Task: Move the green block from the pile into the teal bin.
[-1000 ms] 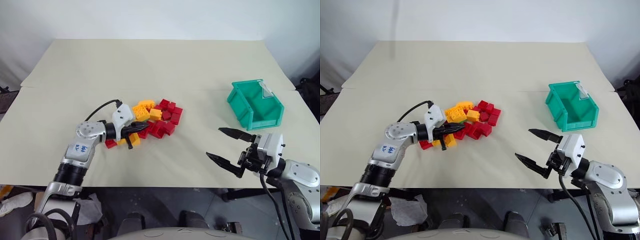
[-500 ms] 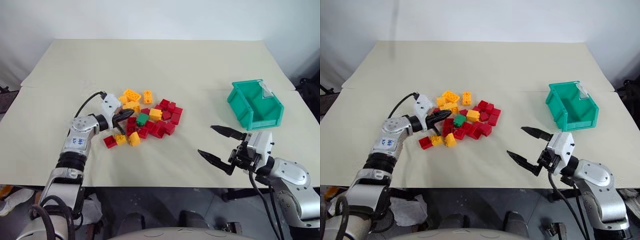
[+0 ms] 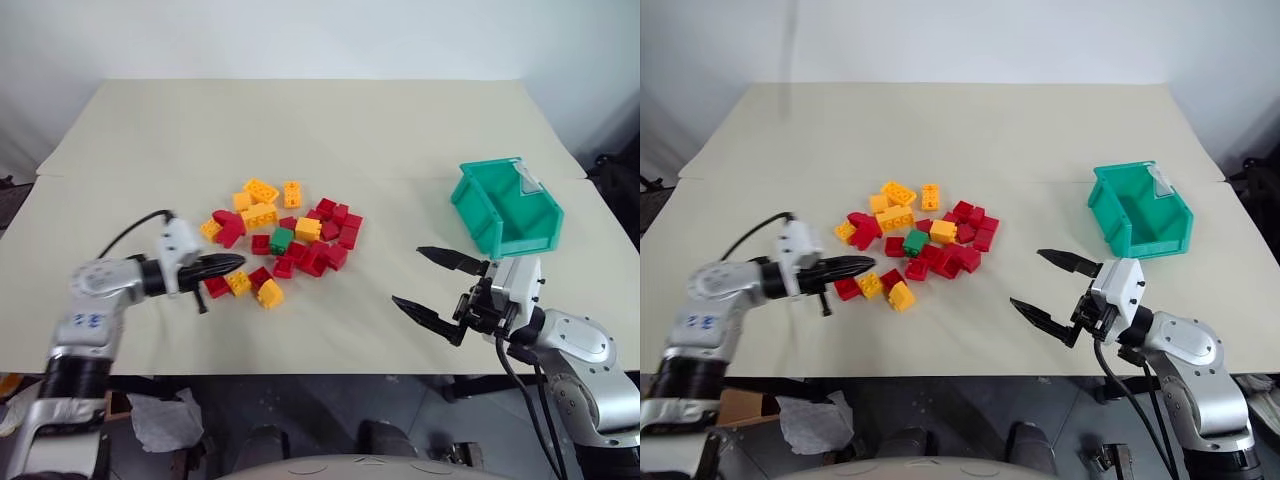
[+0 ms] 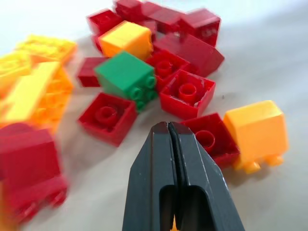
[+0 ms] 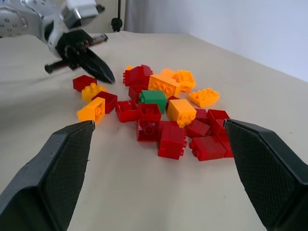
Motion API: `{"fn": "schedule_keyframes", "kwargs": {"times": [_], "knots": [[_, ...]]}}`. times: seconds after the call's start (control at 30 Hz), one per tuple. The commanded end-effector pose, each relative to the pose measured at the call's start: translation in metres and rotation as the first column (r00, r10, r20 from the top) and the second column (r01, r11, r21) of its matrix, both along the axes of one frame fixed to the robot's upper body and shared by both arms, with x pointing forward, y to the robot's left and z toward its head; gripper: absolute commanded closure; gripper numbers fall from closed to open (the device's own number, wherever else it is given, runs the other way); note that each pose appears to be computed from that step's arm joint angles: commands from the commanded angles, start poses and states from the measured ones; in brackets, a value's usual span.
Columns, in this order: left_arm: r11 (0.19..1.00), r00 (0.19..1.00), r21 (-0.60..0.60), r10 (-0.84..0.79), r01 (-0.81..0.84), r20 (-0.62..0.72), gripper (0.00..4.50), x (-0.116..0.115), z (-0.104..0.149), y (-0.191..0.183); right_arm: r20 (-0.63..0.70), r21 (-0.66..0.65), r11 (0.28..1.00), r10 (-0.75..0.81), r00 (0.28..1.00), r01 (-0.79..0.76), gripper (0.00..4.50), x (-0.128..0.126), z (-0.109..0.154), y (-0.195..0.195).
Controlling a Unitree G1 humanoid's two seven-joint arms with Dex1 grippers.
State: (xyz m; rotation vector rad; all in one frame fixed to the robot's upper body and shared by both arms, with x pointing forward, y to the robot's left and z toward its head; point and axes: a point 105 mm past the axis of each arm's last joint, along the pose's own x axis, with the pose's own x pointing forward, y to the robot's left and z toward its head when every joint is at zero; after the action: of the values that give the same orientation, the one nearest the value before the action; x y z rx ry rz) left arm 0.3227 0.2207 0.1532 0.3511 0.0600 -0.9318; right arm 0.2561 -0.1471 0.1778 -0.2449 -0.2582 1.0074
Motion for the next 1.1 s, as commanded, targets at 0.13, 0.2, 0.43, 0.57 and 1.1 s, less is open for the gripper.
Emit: {"fn": "schedule_keyframes", "kwargs": {"times": [0.13,0.2,0.43,0.57,1.1], "knots": [[0.989,0.991,-0.094,0.12,-0.115,0.051,2.75,-0.029,0.014,0.044,0.033,-0.005,0.999,0.037,0.999,-0.037,0.0,-0.003,0.011,0.001],[0.982,0.987,-0.109,0.159,-0.155,0.026,2.14,-0.032,0.01,0.051,0.031,-0.012,0.999,0.042,0.999,-0.042,0.0,-0.002,0.011,0.0],[0.988,0.992,-0.082,0.128,-0.128,0.0,0.02,-0.027,0.001,0.031,0.029,-0.034,0.998,0.048,0.998,-0.047,0.0,0.003,0.012,-0.005],[0.992,0.997,-0.107,0.071,-0.073,-0.019,0.02,-0.007,0.01,-0.006,0.022,-0.045,0.998,0.043,0.999,-0.042,0.0,0.004,0.01,-0.008],[0.985,0.935,0.052,0.173,-0.165,-0.308,0.02,0.065,0.014,-0.102,0.041,-0.008,1.0,-0.003,0.999,0.003,0.0,-0.001,0.009,-0.004]]}}
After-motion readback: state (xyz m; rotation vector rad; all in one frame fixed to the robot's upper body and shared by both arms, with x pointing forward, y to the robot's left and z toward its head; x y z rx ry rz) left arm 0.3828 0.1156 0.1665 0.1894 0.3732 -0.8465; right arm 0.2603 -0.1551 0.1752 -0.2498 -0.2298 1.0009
